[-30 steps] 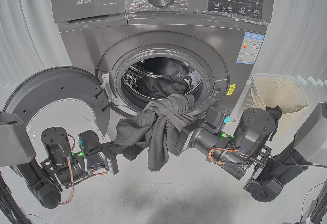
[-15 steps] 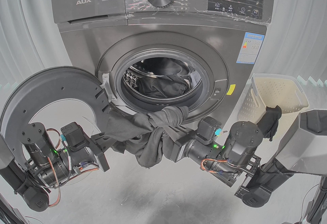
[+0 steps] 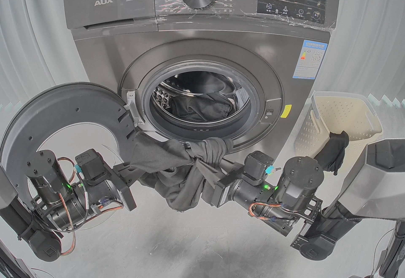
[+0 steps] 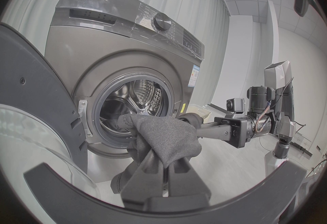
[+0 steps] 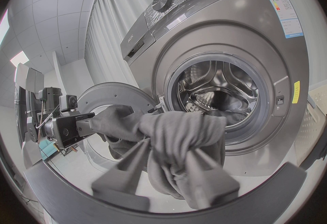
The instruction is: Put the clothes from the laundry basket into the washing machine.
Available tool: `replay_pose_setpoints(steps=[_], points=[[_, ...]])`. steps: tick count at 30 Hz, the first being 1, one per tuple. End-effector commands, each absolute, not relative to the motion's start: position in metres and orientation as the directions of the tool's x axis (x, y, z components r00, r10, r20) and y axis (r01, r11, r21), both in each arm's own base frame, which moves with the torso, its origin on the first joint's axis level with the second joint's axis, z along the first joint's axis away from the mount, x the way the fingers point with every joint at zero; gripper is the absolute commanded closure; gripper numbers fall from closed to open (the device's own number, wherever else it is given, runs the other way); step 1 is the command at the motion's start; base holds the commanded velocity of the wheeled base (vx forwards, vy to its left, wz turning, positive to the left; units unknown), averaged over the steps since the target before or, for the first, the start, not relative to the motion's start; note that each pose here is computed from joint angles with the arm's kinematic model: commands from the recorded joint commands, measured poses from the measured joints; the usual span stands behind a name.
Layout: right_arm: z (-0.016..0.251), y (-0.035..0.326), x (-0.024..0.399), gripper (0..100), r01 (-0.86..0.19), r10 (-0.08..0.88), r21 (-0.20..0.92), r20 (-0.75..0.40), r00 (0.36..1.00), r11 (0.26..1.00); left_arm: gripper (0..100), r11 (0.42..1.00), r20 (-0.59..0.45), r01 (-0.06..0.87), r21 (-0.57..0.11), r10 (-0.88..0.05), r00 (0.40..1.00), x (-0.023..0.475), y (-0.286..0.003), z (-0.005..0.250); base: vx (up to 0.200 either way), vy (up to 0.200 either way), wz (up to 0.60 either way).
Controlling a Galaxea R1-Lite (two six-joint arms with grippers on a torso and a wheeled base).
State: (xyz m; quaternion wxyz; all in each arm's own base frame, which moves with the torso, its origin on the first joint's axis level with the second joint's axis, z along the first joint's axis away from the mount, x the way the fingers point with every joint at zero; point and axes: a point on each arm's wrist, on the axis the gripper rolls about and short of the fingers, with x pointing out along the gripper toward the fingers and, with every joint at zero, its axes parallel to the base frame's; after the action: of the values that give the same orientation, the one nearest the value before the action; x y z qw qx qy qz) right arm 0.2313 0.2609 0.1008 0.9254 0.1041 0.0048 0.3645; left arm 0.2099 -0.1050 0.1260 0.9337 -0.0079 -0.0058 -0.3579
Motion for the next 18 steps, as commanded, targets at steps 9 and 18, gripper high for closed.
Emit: replay_pose_setpoints(steps=[9,18], points=[[0.064,0.247,0.213,0,-0.666,0.686,0.174,-0.105,0.720,0.725,100,0.745,0.050,0.667,-0.022,-0.665,0.745,0.218,-0.109,0.132,0.000,0.000,0.00],[0.055,0.241,0.208,0,-0.679,0.700,0.172,-0.155,0.697,0.714,100,0.760,0.071,0.650,-0.021,-0.647,0.759,0.221,-0.111,0.136,0.000,0.000,0.00]])
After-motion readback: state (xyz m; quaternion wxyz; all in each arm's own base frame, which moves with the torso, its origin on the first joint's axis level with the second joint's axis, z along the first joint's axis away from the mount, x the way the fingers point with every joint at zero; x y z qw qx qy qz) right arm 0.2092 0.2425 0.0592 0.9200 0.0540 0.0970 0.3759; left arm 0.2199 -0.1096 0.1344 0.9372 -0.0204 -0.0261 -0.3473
